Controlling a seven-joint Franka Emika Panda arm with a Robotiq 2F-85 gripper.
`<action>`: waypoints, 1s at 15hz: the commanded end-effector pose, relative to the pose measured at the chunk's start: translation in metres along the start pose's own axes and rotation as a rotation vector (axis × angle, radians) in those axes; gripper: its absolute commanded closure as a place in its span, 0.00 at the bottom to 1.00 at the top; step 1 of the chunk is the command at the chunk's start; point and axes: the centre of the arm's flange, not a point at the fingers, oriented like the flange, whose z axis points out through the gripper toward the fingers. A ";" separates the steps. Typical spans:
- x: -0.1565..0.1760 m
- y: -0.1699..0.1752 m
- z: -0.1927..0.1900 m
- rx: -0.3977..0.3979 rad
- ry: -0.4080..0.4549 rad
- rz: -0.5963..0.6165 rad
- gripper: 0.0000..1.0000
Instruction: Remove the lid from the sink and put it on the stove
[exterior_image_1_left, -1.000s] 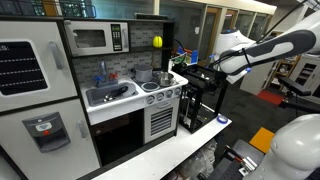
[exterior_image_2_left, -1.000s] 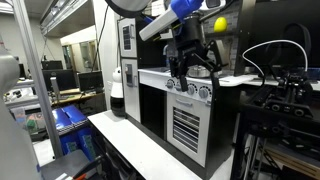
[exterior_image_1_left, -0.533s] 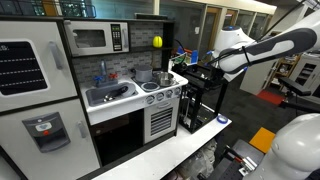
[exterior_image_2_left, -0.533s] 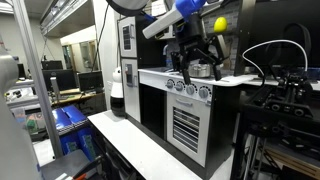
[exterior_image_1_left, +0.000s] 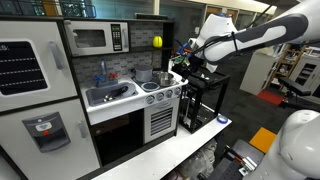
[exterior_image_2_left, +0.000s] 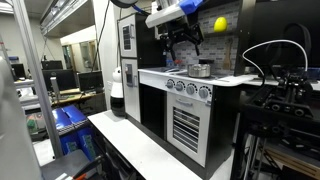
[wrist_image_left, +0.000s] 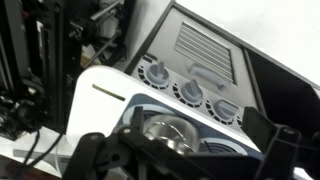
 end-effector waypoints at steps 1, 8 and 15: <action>0.047 -0.016 0.013 0.066 0.081 -0.175 0.00; 0.094 -0.066 0.037 0.155 0.210 -0.536 0.00; 0.111 -0.081 0.068 0.111 0.320 -0.702 0.00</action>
